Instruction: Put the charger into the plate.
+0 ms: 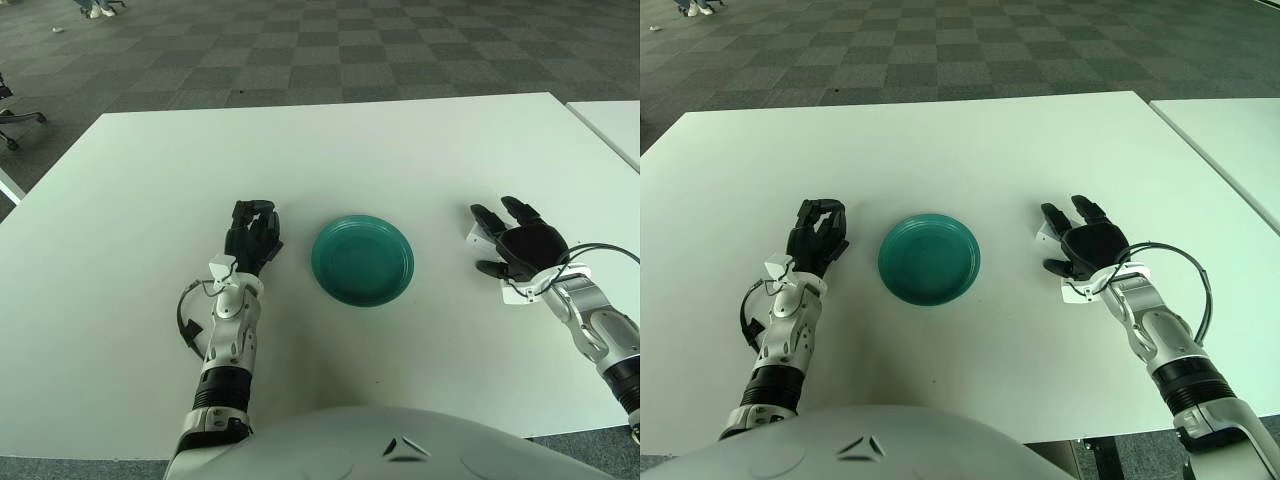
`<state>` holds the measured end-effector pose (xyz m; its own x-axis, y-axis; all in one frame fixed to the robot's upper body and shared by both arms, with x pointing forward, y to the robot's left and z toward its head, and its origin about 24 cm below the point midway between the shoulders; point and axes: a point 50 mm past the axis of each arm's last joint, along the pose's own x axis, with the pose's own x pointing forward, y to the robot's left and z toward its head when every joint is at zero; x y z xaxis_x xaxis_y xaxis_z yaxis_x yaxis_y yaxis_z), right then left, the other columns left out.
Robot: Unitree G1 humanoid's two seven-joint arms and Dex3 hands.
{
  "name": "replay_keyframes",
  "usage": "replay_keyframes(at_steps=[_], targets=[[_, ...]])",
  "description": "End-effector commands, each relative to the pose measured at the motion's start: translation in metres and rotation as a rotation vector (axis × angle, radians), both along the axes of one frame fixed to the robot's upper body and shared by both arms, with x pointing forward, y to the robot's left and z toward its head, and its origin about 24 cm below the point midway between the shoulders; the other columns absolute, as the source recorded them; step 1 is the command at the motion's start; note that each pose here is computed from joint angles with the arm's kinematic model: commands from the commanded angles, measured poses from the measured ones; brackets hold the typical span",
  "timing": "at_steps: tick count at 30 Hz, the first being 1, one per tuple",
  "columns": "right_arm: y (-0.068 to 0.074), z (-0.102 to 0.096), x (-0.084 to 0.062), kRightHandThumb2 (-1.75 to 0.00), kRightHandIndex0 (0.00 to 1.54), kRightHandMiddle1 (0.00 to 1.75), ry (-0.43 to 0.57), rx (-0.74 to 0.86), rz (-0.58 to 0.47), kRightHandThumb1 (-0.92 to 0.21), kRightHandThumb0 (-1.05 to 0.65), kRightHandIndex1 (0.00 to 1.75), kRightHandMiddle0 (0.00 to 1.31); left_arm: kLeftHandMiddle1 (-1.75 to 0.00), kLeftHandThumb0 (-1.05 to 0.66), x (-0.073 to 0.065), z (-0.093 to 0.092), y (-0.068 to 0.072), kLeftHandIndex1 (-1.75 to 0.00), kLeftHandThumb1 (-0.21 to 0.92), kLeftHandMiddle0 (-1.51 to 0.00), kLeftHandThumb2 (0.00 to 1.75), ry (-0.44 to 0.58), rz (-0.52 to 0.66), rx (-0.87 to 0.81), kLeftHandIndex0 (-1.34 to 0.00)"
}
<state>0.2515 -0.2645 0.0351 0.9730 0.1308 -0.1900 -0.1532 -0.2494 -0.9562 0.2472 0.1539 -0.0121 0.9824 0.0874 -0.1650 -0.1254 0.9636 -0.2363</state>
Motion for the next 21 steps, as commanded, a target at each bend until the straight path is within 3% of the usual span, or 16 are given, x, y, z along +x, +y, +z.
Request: replay_keyframes(at_steps=[1,9,11,16,21], targets=[[-0.002,-0.015,-0.006,-0.89,0.10,0.04,0.054,0.013,-0.021,-0.92,-1.05,0.03,0.03,-0.17,-0.36,-0.014,-0.018,0.002,-1.75,0.87,-0.41,0.59,0.104,0.019,-0.016,-0.23],[-0.010,-0.029,-0.011,-0.90,0.15,0.07,0.088,0.026,-0.071,-0.92,-1.05,0.04,0.05,-0.17,-0.36,-0.016,-0.017,0.002,-1.75,0.87,-0.41,0.58,0.104,0.019,-0.017,-0.23],[-0.011,-0.030,-0.011,-0.90,0.17,0.17,0.092,0.029,-0.079,-0.92,-1.05,0.02,0.02,-0.17,-0.36,-0.016,-0.017,0.002,-1.75,0.87,-0.41,0.58,0.104,0.019,-0.017,-0.23],[-0.023,-0.018,-0.006,-0.89,0.20,0.26,0.096,0.047,-0.119,-0.92,-1.05,0.01,0.00,-0.17,-0.36,-0.017,-0.017,0.001,-1.75,0.87,-0.41,0.58,0.105,0.018,-0.017,-0.23],[-0.026,-0.010,-0.003,-0.85,0.20,0.32,0.110,0.084,-0.159,-0.92,-1.05,0.01,0.00,-0.16,-0.36,-0.018,-0.017,0.001,-1.75,0.87,-0.41,0.58,0.105,0.018,-0.017,-0.23]])
